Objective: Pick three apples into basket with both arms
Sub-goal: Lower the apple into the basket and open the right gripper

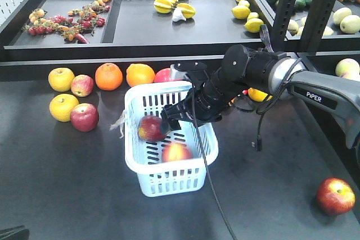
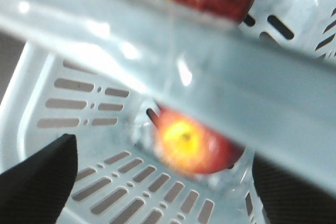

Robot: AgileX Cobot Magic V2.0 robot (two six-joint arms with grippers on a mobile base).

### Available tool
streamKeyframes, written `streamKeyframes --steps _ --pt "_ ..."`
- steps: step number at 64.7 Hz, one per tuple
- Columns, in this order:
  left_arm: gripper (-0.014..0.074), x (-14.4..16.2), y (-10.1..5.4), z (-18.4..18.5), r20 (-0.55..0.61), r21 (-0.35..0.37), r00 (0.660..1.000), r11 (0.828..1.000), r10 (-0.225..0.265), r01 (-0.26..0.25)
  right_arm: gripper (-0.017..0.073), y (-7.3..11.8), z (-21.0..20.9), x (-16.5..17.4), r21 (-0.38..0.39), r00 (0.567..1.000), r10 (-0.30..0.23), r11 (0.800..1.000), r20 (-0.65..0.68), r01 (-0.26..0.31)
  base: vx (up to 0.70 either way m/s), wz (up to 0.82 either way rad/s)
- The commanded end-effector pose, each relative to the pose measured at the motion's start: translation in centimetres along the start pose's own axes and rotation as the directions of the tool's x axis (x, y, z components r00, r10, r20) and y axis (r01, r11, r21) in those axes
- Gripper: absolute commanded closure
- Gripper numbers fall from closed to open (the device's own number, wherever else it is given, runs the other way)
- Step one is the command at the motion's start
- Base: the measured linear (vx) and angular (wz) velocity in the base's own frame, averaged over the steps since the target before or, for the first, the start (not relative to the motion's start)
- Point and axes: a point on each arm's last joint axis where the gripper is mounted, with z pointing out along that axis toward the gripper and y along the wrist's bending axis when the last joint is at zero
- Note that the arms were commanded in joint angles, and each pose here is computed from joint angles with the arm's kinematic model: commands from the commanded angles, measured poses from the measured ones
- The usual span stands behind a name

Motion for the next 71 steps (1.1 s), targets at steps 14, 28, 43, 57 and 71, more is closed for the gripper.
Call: streamKeyframes --steps 14,28,43,57,71 --pt "0.0601 -1.2 0.0 -0.3 0.076 -0.006 0.997 1.000 -0.022 0.023 0.0004 1.4 -3.3 -1.7 -0.025 0.991 -0.005 1.000 0.137 0.008 0.00 0.00" --pt "0.0601 -1.2 0.0 -0.3 0.076 -0.006 0.997 1.000 -0.022 0.023 0.0095 1.8 -3.9 -1.0 -0.051 0.998 -0.006 0.999 0.060 0.009 0.00 0.00" --pt "0.0601 -1.2 0.0 -0.3 0.076 -0.006 0.997 1.000 -0.022 0.023 0.0143 2.4 -8.7 0.0 0.009 0.998 -0.055 0.998 -0.007 0.055 0.00 0.00" --pt "0.0601 -1.2 0.0 -0.3 0.076 -0.006 0.997 1.000 -0.022 0.023 0.0141 -0.3 -16.1 1.7 0.189 0.999 0.034 0.981 -0.012 -0.031 0.00 0.00" --pt "0.0601 -1.2 0.0 -0.3 0.076 -0.006 0.997 1.000 -0.022 0.023 0.0105 -5.3 -21.2 4.4 0.333 0.981 0.195 0.924 0.019 -0.190 0.00 0.00"
